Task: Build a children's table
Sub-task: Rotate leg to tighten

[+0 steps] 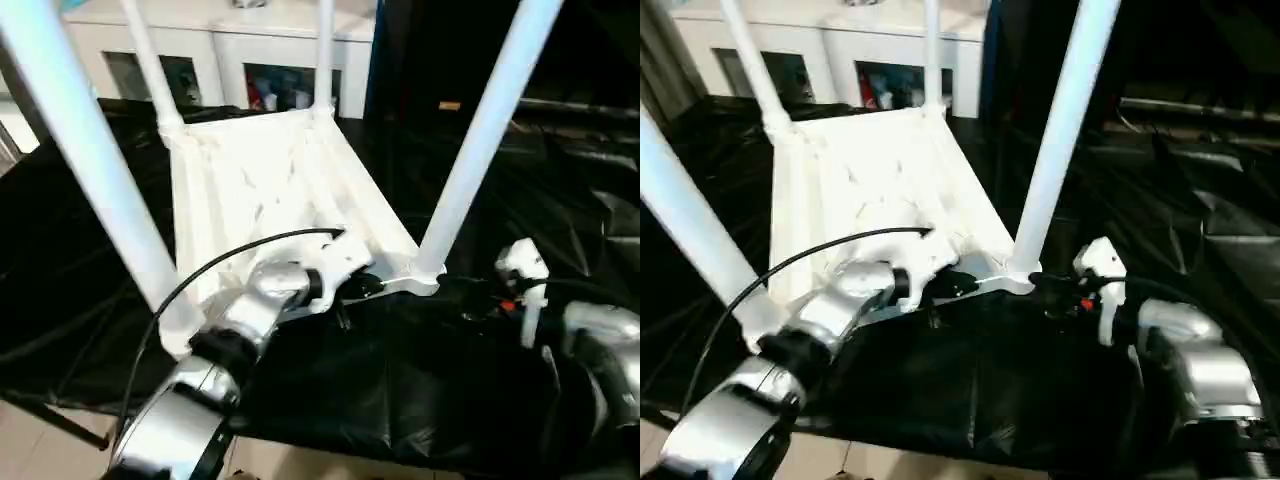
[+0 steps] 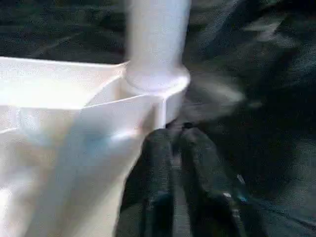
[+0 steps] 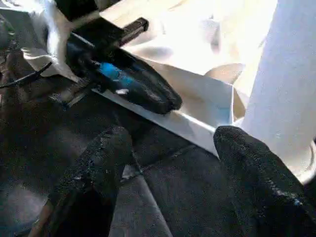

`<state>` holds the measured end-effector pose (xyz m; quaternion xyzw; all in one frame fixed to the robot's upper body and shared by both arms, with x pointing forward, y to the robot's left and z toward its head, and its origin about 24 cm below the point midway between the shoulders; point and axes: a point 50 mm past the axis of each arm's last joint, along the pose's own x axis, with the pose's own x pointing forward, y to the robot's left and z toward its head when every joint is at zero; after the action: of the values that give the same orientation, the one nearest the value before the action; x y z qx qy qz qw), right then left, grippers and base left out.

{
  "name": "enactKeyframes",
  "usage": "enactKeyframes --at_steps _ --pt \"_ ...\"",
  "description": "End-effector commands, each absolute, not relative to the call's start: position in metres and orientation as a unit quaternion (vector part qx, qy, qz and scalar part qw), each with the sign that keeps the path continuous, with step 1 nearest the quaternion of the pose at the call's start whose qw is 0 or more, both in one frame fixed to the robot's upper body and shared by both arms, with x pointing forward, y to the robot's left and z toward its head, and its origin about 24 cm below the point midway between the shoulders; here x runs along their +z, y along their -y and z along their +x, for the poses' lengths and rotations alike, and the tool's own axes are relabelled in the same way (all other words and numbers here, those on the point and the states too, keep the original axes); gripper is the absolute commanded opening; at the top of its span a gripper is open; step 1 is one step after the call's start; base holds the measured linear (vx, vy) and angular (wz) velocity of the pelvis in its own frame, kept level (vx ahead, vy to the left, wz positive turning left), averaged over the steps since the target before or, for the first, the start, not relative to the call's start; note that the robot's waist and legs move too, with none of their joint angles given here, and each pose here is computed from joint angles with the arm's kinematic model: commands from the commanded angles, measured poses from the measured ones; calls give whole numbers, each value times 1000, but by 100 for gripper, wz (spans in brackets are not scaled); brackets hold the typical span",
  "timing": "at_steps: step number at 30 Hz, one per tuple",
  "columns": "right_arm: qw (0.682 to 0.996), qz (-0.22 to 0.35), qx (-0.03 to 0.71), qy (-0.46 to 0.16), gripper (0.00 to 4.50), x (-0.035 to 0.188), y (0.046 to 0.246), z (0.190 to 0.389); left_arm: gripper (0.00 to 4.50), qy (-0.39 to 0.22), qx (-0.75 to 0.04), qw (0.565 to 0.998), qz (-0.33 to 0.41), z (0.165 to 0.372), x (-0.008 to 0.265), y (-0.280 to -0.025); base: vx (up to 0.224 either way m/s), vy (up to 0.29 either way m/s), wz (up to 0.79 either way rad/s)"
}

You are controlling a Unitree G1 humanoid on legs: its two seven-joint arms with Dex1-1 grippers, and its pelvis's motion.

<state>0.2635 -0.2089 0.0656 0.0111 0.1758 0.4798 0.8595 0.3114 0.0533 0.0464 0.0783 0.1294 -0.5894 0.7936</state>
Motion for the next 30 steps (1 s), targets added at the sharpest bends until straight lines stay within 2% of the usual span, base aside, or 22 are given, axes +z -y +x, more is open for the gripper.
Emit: enactKeyframes --at_steps 1,2,5,7,11,12,14,17,18,19,23,25,30 --pt "864 5 476 -163 309 66 199 269 68 -126 -625 768 66 301 53 -50 0 0 0" --pt "872 8 464 -158 309 64 195 274 68 -130 -636 758 61 295 55 -54 61 4 -1" --pt "877 17 456 -150 309 62 185 281 106 -146 -660 735 53 282 58 -64 0 0 0" --pt "872 24 467 -148 309 60 172 286 116 -169 -675 716 52 264 62 -85 0 0 0" --pt "871 24 468 -148 309 59 166 289 148 -174 -665 725 51 257 67 -98 0 0 0" --pt "878 17 456 -145 309 58 166 294 152 -184 -651 736 42 251 72 -108 0 0 0" --pt "887 11 439 -141 309 58 167 300 176 -188 -642 743 39 248 73 -115 0 0 0" --pt "932 -3 338 -134 309 58 179 323 192 -201 -626 753 12 232 80 -135 0 0 0" --pt "932 -3 338 -134 309 58 179 323 204 -201 -626 753 12 232 80 -135 0 0 0" --pt "947 2 294 -130 309 60 185 332 215 -205 -618 759 3 227 81 -142 0 0 0" --pt "965 13 231 -123 309 64 192 344 241 -206 -592 779 -7 225 84 -151 0 0 0" --pt "970 15 209 -121 309 64 193 350 278 -206 -585 784 -20 224 88 -156 0 0 0" --pt "976 10 184 -120 309 62 193 358 306 -224 -591 774 -35 215 94 -165 0 0 0"
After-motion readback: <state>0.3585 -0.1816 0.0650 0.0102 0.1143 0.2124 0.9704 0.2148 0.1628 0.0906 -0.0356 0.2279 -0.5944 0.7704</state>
